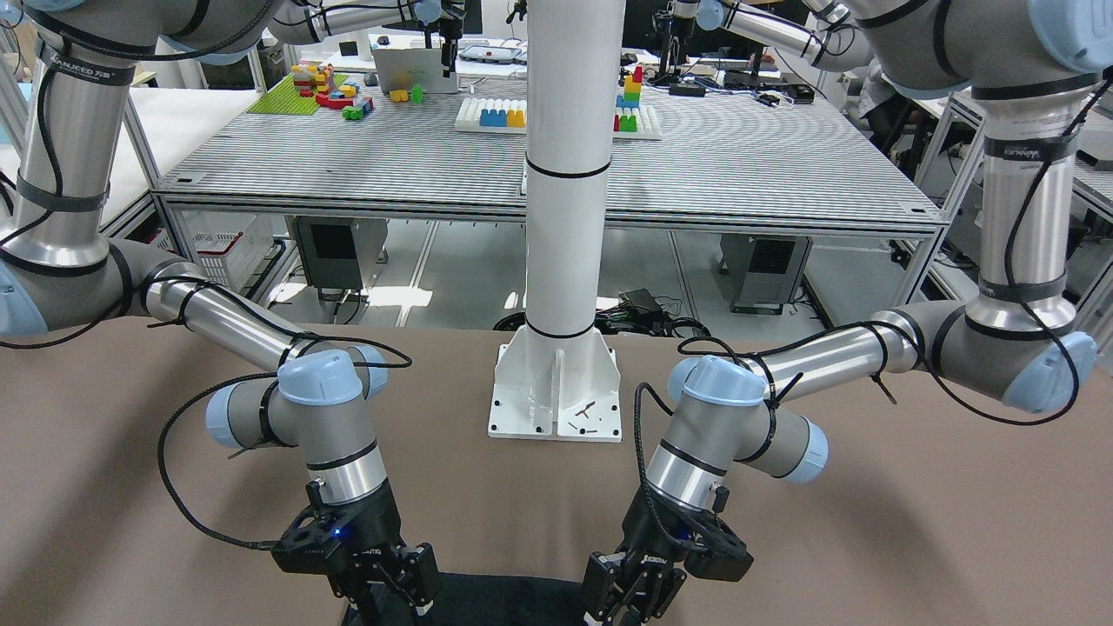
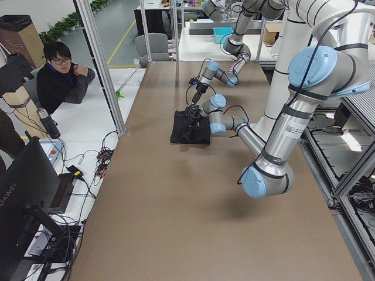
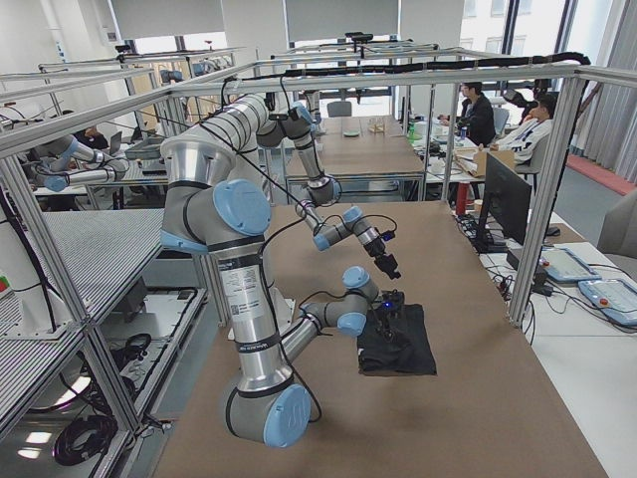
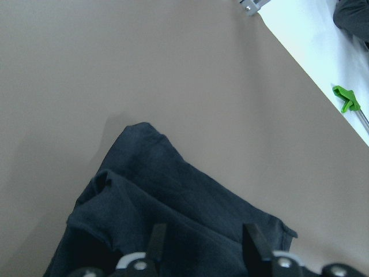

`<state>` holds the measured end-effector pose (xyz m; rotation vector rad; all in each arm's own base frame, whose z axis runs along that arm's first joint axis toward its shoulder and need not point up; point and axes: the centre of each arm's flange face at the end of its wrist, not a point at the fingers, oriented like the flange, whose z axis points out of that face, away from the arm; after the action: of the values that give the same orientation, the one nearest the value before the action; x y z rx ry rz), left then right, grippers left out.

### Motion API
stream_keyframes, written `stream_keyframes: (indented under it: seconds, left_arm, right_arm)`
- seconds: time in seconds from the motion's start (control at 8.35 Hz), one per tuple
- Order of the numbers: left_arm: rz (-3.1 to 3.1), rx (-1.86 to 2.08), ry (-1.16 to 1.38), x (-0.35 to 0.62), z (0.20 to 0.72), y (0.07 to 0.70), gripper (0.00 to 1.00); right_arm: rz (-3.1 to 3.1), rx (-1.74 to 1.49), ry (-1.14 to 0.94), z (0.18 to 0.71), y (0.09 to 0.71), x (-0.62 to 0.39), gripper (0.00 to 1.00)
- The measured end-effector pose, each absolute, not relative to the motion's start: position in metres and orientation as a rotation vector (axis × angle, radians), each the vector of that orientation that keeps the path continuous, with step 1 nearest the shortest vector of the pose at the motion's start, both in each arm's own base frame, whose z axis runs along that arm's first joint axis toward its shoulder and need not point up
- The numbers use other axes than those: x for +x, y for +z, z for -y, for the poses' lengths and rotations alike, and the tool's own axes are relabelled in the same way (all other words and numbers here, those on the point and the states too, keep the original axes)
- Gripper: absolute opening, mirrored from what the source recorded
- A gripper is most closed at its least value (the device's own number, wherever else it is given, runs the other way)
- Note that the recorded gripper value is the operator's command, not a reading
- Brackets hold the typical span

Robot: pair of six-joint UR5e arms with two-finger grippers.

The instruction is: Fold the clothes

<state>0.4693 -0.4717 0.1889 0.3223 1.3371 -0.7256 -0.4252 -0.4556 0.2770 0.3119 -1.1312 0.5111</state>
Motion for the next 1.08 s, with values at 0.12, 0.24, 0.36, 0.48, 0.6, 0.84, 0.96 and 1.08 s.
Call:
stream_keyframes:
  seconds: [0.12, 0.24, 0.36, 0.48, 0.6, 0.84, 0.96, 1.08]
  left_arm:
    - [-1.339, 0.308, -0.732, 0.449, 0.49, 0.187, 0.94]
    - [-1.338, 0.282, -0.733, 0.421, 0.514, 0.188, 0.94]
    - [-1.328, 0.25, -0.733, 0.389, 0.536, 0.191, 0.94]
    - [-1.318, 0.221, -0.729, 0.359, 0.555, 0.193, 0.94]
    - [-1.311, 0.203, -0.718, 0.333, 0.568, 0.196, 0.94]
    - [-1.298, 0.201, -0.694, 0.307, 0.58, 0.204, 0.94]
    - [-1.29, 0.202, -0.691, 0.304, 0.583, 0.207, 0.94]
    - [-1.282, 0.203, -0.691, 0.303, 0.585, 0.212, 0.94]
  right_arm:
    - [1.138, 0.308, 0.51, 0.458, 0.274, -0.423, 0.94]
    - [1.151, 0.3, 0.509, 0.458, 0.265, -0.423, 0.94]
    - [1.151, 0.288, 0.505, 0.457, 0.256, -0.426, 0.94]
    - [1.135, 0.268, 0.489, 0.452, 0.25, -0.435, 0.94]
    - [1.106, 0.245, 0.463, 0.443, 0.245, -0.449, 0.94]
    - [1.012, 0.214, 0.391, 0.422, 0.233, -0.481, 0.94]
    - [0.963, 0.211, 0.347, 0.413, 0.225, -0.496, 0.94]
    - [0.926, 0.224, 0.291, 0.408, 0.22, -0.51, 0.94]
